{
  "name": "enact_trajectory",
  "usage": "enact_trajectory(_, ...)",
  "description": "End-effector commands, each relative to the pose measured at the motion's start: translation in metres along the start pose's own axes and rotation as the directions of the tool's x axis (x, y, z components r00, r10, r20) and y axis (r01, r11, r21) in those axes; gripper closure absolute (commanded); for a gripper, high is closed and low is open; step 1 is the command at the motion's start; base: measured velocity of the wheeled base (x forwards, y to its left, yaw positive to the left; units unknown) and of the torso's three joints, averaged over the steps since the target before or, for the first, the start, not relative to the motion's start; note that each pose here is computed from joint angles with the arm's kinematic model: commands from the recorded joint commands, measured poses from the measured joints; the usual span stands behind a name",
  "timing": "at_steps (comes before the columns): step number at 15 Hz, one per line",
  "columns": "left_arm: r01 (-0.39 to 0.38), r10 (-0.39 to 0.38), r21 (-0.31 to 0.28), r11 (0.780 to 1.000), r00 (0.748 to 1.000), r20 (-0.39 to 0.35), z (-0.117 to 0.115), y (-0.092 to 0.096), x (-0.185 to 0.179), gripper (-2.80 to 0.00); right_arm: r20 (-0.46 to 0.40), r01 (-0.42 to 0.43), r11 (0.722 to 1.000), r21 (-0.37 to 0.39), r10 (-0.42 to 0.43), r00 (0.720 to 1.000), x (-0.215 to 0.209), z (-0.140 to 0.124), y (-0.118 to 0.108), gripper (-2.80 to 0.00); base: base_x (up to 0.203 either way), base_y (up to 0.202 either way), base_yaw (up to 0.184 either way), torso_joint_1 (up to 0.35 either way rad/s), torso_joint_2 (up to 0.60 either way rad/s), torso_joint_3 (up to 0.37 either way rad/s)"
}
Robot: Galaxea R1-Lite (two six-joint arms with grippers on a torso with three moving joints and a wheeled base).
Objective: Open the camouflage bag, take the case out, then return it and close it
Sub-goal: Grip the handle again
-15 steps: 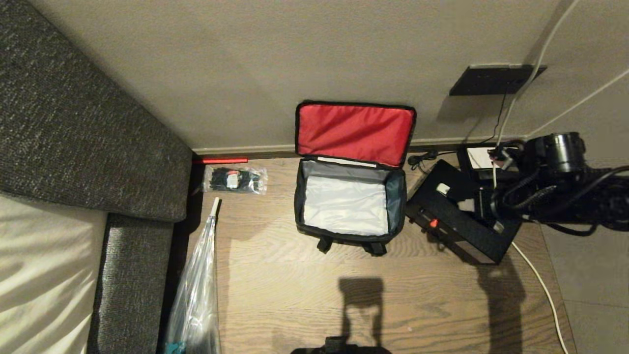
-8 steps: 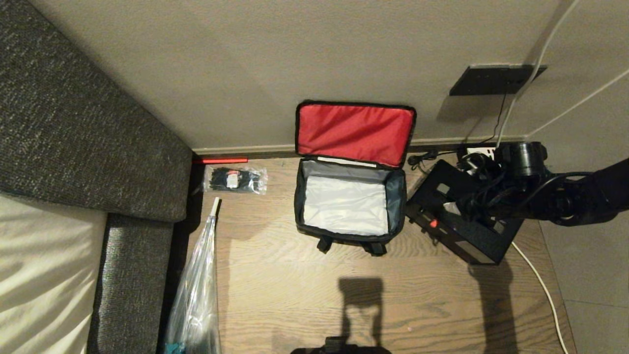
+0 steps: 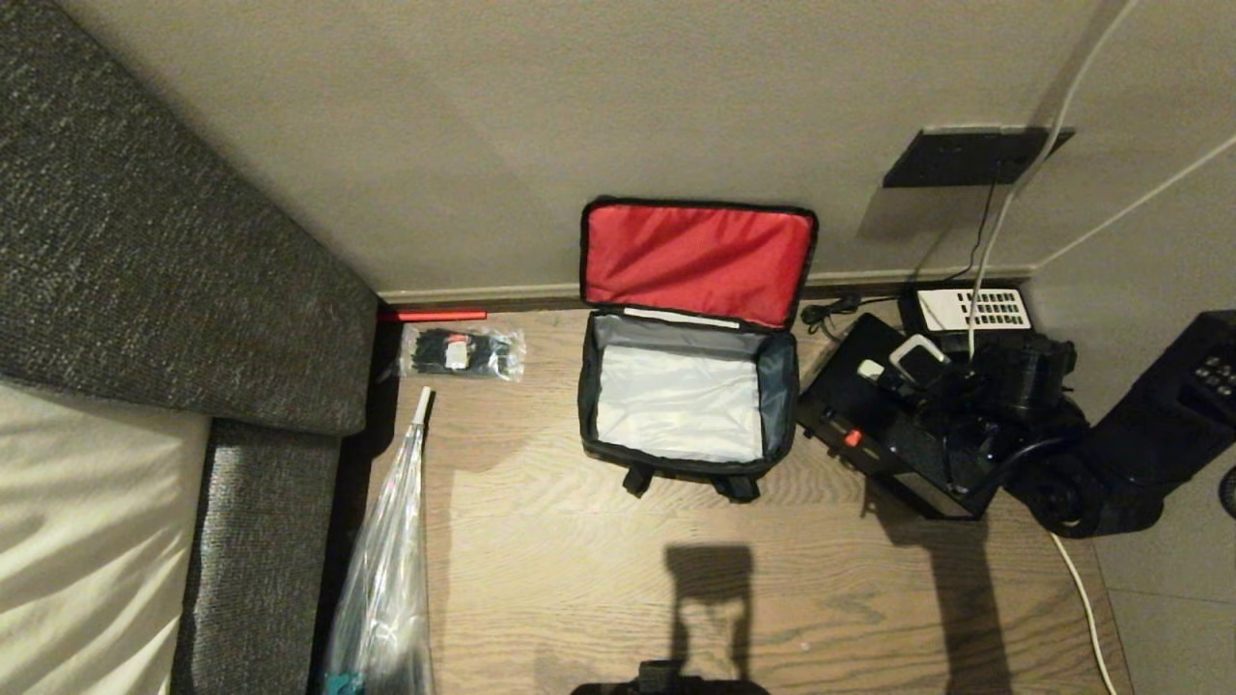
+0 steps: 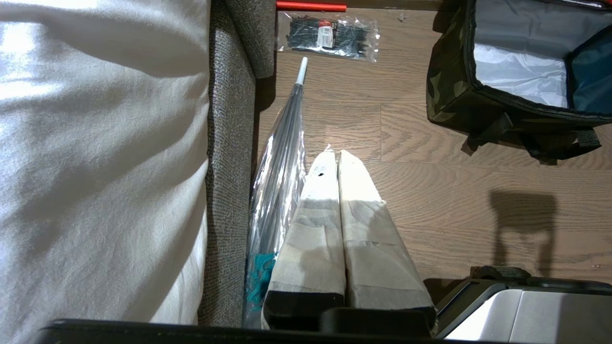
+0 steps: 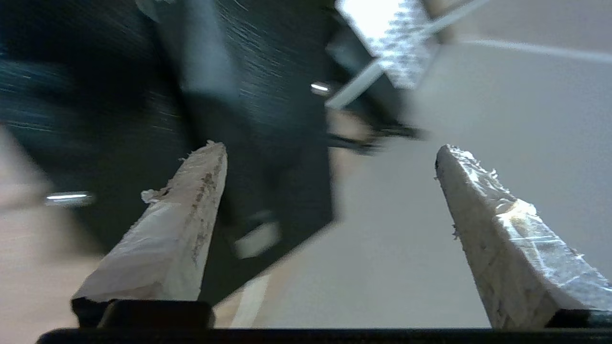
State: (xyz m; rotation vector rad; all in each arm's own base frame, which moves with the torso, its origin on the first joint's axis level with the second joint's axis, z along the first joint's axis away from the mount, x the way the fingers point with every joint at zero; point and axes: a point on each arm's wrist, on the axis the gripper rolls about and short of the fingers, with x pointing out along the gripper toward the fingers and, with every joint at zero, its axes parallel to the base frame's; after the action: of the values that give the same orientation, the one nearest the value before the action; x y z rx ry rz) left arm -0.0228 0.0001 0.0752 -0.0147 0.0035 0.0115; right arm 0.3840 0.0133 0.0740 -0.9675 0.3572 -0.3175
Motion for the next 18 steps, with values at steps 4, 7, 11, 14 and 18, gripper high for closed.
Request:
enact_trajectory(4, -0.001, 0.001, -0.001, 1.0, 1.0, -0.001, -0.001, 0.0, 0.0, 0.0, -0.012, 0.148, 0.981, -0.124, -0.151, 0.988, 0.007, -0.008, 0.03, -2.8, 0.0, 0.0, 0.0, 0.0, 0.0, 0.0)
enact_trajectory(7, -0.001, 0.001, -0.001, 1.0, 1.0, -0.001, -0.001, 0.0, 0.0, 0.0, -0.009, 0.124, 0.983, -0.138, -0.127, 0.992, 0.001, -0.008, 0.033, -2.8, 0.0, 0.0, 0.0, 0.0, 0.0, 0.0)
enact_trajectory(11, -0.001, 0.001, -0.001, 1.0, 1.0, -0.001, -0.001, 0.0, 0.0, 0.0, 0.0, 0.095, 0.989, -0.116, -0.095, 0.995, -0.005, -0.001, 0.037, -2.8, 0.0, 0.0, 0.0, 0.0, 0.0, 0.0)
enact_trajectory(14, -0.001, 0.001, -0.001, 1.0, 1.0, -0.001, -0.001, 0.0, 0.0, 0.0, 0.015, 0.128, 0.988, -0.091, -0.127, 0.992, 0.009, 0.004, 0.045, -2.8, 0.0, 0.0, 0.0, 0.0, 0.0, 0.0)
enact_trajectory(18, -0.001, 0.001, -0.001, 1.0, 1.0, -0.001, -0.001, 0.0, 0.0, 0.0, -0.005, 0.146, 0.984, -0.102, -0.147, 0.989, 0.022, 0.0, 0.062, -2.8, 0.0, 0.0, 0.0, 0.0, 0.0, 0.0)
